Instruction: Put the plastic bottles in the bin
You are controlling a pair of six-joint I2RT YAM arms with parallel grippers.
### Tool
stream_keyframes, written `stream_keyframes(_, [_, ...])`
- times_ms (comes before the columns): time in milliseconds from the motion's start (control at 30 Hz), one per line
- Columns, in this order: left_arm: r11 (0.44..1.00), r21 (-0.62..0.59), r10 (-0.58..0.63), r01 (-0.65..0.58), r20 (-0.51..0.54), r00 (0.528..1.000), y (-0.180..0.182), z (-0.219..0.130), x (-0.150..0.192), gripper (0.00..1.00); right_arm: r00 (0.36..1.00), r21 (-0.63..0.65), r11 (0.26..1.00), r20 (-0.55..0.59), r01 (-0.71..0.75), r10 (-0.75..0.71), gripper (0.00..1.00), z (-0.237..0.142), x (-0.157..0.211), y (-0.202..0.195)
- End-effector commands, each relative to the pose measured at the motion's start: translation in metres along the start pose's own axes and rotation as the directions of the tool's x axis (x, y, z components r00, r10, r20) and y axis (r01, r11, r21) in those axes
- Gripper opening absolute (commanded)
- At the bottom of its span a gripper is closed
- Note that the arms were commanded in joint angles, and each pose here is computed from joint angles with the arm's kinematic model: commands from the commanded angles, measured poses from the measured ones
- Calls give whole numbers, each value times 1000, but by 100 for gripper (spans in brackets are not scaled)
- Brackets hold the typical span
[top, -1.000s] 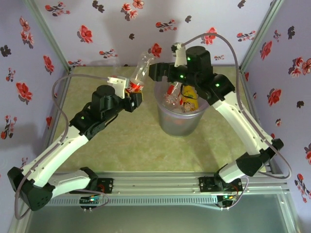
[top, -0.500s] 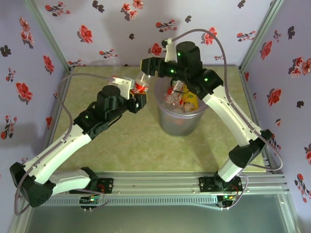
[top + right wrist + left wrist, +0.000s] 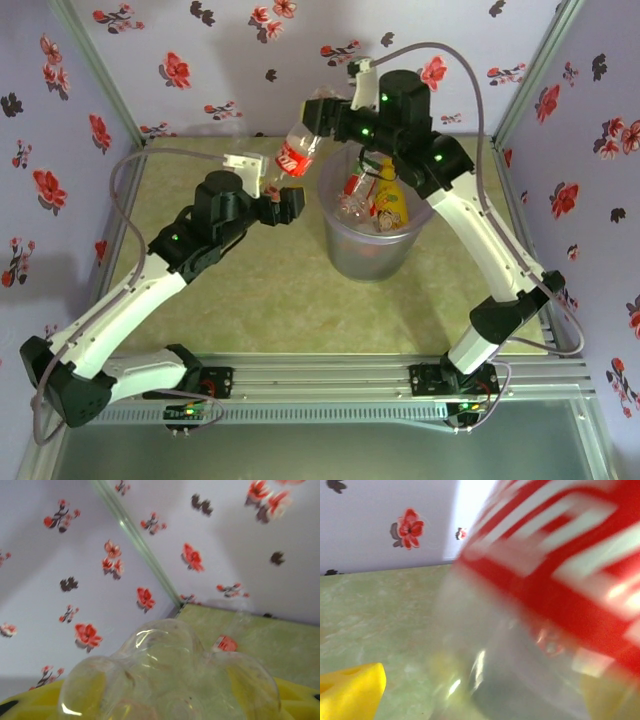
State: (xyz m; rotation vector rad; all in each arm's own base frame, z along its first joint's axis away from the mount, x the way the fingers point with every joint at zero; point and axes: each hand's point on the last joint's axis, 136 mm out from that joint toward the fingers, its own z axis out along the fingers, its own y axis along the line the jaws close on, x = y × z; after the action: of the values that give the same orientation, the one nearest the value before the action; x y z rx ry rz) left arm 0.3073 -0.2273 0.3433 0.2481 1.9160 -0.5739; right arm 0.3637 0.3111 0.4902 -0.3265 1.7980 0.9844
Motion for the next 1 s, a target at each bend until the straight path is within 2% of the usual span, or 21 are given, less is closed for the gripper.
stream_keyframes(0, [996, -59, -62, 64, 44, 997, 23, -17, -6, 100, 989, 94, 994, 130, 58, -70, 43, -25, -44, -18])
stream_keyframes(100, [988, -113, -102, 102, 1, 995, 48, -17, 6, 100, 982, 189, 977, 143, 96, -124, 43, -43, -56, -37])
stream_keyframes(200, [975, -168, -159, 148, -55, 986, 74, -12, 21, 100, 978, 281, 949, 106, 143, -179, 42, -55, -56, -54])
stream_keyframes(300, [962, -211, -196, 176, -82, 977, 92, -6, 31, 100, 979, 322, 932, 61, 166, -195, 40, -56, -50, -67])
stream_keyframes(633, [949, -257, -219, 185, -112, 969, 115, 7, 45, 100, 979, 347, 915, -70, 205, -193, 40, -41, -21, -87])
stream_keyframes(967, [921, -380, -169, 89, -183, 968, 184, 57, 43, 100, 974, 314, 937, -209, 154, -90, 41, -17, 34, -106])
